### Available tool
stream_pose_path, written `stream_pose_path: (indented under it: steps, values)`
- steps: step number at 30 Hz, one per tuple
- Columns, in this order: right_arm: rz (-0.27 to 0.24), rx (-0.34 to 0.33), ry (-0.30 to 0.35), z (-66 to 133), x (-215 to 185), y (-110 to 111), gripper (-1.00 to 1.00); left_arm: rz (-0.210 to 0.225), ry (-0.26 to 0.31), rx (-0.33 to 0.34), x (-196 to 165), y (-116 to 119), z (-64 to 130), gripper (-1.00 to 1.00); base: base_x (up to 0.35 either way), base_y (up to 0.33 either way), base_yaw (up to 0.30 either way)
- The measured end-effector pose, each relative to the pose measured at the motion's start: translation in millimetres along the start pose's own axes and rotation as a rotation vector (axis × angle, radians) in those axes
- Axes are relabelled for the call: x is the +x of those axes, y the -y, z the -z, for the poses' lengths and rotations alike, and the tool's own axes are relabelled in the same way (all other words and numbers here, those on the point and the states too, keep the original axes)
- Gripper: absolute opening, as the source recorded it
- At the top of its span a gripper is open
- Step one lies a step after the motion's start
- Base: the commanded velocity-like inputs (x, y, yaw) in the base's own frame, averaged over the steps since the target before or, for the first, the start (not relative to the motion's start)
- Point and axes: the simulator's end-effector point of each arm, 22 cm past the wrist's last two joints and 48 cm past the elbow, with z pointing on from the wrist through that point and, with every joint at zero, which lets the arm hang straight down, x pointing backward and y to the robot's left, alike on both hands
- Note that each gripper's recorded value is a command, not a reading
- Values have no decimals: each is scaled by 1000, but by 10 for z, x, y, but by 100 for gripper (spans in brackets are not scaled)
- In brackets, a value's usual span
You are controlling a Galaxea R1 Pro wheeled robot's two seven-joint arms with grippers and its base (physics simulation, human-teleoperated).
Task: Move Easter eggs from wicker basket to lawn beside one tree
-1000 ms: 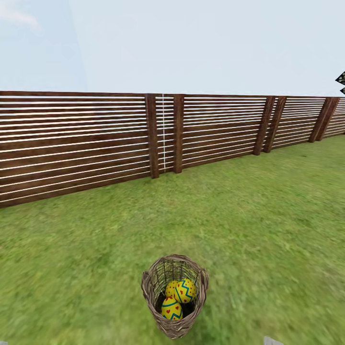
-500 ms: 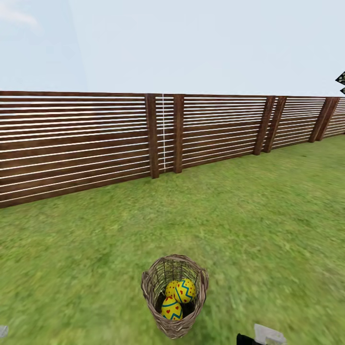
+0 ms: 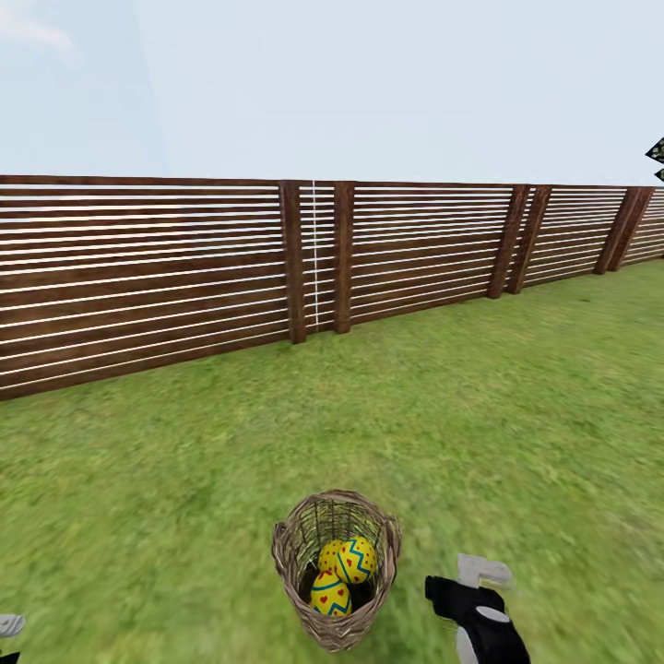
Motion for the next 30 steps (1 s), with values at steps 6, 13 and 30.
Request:
stream_pose_path:
  steps: [6, 13, 30]
  values:
    - [10, -28, 2, -23, -337, -182, 100, -2, 4, -1, -10, 8, -3, 100, 0, 0, 0]
    - [43, -39, -46, -186, -525, -336, 100, -2, 6, 1, -18, 19, -4, 100, 0, 0, 0]
    - [76, -65, -108, -354, -905, -574, 100, -5, 19, 4, -41, 13, -1, 100, 0, 0, 0]
